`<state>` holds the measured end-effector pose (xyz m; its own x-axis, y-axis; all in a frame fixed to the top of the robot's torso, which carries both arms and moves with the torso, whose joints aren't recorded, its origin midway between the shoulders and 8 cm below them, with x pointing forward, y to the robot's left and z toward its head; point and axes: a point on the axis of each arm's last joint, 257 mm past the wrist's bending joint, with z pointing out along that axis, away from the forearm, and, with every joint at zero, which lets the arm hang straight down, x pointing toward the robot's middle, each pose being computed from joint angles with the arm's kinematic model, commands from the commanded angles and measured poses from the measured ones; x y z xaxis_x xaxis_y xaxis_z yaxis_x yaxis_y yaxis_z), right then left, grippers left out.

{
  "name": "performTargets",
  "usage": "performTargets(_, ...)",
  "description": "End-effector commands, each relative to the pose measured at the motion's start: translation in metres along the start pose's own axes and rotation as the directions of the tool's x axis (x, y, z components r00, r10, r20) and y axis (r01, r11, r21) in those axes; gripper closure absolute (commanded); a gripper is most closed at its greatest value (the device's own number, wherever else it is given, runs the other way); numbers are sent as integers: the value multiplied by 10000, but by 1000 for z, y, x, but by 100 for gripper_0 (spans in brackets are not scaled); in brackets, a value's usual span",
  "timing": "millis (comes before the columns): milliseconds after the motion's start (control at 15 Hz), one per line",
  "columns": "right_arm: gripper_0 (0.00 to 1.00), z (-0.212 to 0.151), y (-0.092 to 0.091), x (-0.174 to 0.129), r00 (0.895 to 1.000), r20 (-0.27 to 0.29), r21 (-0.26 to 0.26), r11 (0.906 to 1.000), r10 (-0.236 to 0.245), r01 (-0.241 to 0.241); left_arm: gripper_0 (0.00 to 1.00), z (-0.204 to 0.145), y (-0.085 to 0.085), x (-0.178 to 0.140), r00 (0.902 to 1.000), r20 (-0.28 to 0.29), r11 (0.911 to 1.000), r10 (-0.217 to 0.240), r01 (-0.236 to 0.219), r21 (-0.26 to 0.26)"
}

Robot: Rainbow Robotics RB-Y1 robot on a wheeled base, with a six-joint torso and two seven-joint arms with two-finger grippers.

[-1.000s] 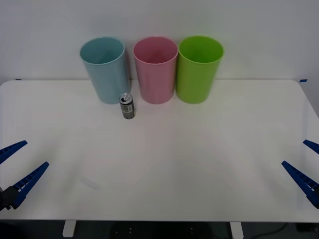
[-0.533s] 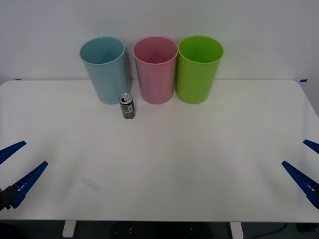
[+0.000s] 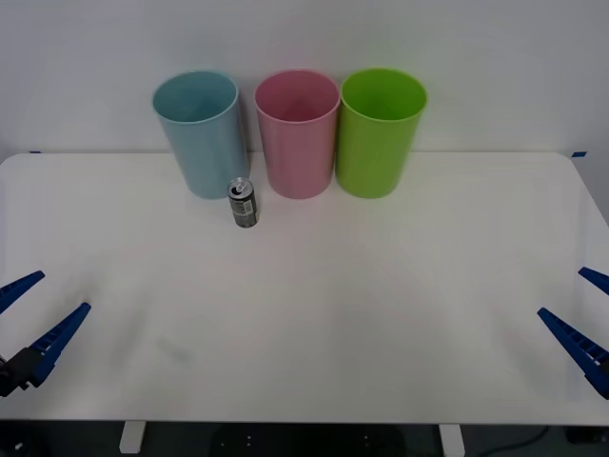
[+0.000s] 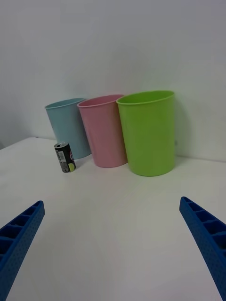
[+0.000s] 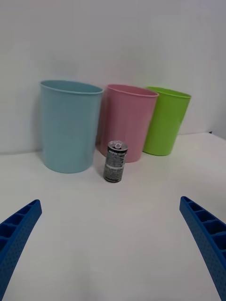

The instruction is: Grasp the object on the table and drop it into the matching bin: aluminum can to the light blue bin, PET bottle to the pink bin.

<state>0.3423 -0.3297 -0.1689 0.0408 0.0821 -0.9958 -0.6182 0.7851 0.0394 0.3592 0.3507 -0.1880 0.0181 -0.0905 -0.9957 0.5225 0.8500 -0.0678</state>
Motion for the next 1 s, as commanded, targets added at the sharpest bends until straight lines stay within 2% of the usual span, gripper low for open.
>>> performTargets(67,0,0,0,0,10000,-1,0,10000,1,-1,0,12,6,8,9996,-215,9995,189,-194,-261)
performTargets(200,0,0,0,0,10000,-1,0,10000,1,-1,0,27,2,14,9990,-392,9997,212,-217,-110)
performTargets(333,0,0,0,0,10000,-1,0,10000,1,-1,0,42,0,19,9991,-393,9997,130,-138,-201)
performTargets(467,0,0,0,0,10000,-1,0,10000,1,-1,0,54,-2,26,9976,-629,9995,272,-281,-127)
performTargets(667,0,0,0,0,10000,-1,0,10000,1,-1,0,76,-3,36,9978,-662,10000,32,-27,74)
performTargets(867,0,0,0,0,10000,-1,0,10000,1,-1,0,99,-2,41,9969,-784,9995,116,-92,303)
performTargets(1000,0,0,0,0,10000,-1,0,10000,1,-1,0,111,-1,44,9970,-778,9994,-28,54,337)
